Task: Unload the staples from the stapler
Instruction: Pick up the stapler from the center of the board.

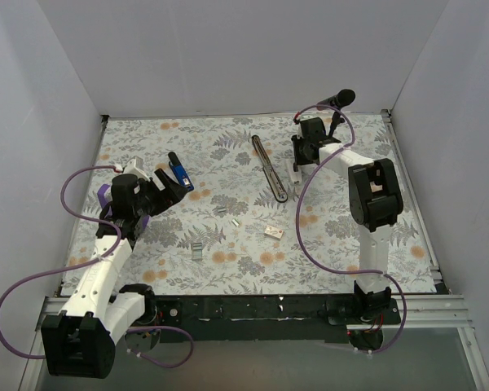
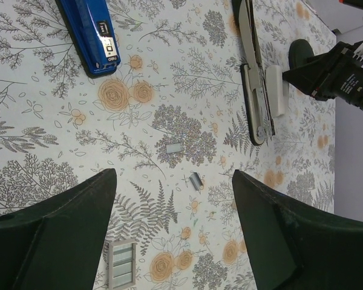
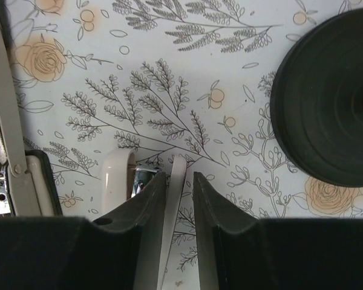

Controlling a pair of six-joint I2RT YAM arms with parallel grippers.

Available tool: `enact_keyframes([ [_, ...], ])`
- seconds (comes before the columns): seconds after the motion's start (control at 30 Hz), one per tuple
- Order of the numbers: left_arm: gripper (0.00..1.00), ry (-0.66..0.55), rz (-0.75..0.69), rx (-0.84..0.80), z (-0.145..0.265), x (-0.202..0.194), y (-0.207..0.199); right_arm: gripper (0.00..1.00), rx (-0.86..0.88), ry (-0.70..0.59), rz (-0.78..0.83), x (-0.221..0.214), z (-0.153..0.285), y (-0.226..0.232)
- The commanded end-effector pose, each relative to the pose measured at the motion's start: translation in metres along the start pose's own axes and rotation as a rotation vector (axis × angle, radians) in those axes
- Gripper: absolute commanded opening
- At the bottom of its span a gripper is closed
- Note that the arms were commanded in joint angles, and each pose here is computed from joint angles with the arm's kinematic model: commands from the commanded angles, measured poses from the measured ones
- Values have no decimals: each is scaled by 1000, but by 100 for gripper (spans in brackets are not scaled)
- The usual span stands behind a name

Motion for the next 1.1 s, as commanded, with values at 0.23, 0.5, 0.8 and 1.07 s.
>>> enact_keyframes([
  [0.23,75,26,-14,-57,-2,-1,-8,7,-21,87,-37,-14,1,-4],
  [0.5,75,62,1,-202,-3,16,-71,1,-71,-130,-66,43,69,-15],
  [0.8,79,161,3,-334,-61,-12,-155,1,81,-391,-248,65,155,59],
  [1.07,80,215,-44,-438,-96,-41,-195,1,137,-516,-317,69,193,113],
])
Point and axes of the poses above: each gripper's point midway between its finger pads, its own z axis back along the fingers, its own y axis along the line the jaws close on, x = y × z, the point moved 3 cm from there along z, back along the fingers, and after that the axes turned 8 degrees about z, right-handed, at the moved point
